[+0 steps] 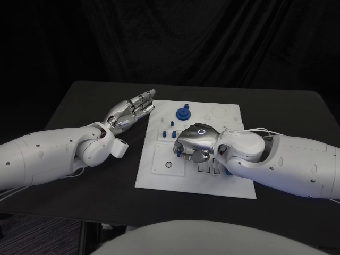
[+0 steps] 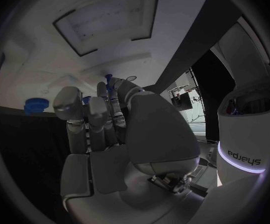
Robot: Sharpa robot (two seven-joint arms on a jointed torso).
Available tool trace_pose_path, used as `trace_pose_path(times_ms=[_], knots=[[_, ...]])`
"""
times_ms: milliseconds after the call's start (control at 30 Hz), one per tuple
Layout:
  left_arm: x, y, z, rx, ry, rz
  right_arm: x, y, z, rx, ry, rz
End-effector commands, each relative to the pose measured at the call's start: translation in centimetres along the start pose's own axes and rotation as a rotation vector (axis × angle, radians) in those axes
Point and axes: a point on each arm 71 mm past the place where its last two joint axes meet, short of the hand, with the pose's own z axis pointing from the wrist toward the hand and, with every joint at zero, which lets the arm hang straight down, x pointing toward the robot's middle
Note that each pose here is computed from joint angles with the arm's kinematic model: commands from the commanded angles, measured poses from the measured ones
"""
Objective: Assemble the parts on the task board
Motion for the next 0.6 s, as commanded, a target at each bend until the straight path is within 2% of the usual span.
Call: trace_pose_path(times_ms=[33, 600], knots=[[0.13, -0.54, 0.0, 0.079, 0.005, -0.01, 0.27, -0.15, 0.0, 0.018, 0.019, -0.005], [0.08, -0.54, -0.05, 0.077, 0.005, -0.011, 0.94, -0.01, 0.12, 0.02, 0.039, 0.003]])
